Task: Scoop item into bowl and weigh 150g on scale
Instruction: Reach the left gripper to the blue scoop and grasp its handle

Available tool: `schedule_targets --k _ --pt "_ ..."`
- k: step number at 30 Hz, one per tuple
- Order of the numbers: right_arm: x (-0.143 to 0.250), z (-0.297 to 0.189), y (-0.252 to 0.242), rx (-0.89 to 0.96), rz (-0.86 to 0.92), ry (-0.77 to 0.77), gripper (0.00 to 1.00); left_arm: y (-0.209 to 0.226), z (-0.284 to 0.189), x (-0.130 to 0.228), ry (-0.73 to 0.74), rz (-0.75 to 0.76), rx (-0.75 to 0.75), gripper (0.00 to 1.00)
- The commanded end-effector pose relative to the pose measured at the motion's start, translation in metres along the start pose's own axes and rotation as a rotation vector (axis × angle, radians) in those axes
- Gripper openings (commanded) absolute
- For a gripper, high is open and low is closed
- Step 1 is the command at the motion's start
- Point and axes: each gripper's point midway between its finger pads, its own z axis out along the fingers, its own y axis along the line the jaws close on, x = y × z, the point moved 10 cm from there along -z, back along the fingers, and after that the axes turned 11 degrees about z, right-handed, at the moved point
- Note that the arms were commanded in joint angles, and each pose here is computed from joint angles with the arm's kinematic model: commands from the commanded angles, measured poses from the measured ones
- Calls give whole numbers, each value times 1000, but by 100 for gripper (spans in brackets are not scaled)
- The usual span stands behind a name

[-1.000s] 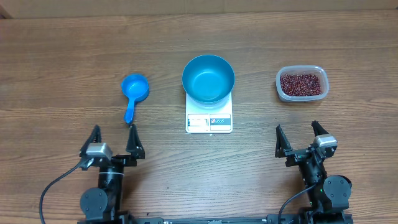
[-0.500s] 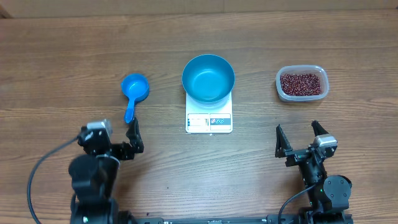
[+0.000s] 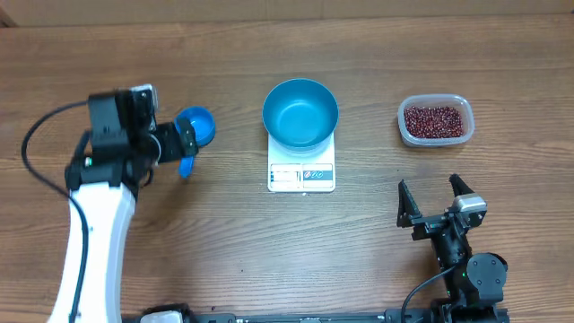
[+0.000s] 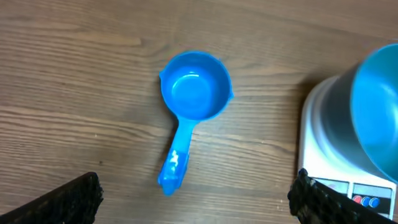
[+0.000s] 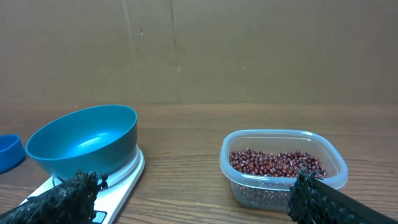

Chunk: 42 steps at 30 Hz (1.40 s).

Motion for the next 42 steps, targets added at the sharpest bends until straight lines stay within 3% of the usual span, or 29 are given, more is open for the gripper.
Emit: schedule_targets --k 1,13,16,19,26,37,42 --pt "2 0 -1 8 -5 -3 100 4 23 -9 56 19 5 100" --pt "2 0 -1 8 -5 -4 100 10 72 4 207 1 14 100" --pt "2 0 -1 8 -5 -4 100 9 78 4 206 70 24 100" --pt "2 0 -1 8 -5 -4 100 -3 83 6 222 246 43 100" --pt "2 0 -1 8 -5 -4 100 -20 102 11 283 362 -78 100" --pt "2 0 -1 8 -5 -4 100 -10 136 22 348 289 -132 97" --pt "2 0 -1 8 -5 -3 100 -9 152 26 360 271 -133 86"
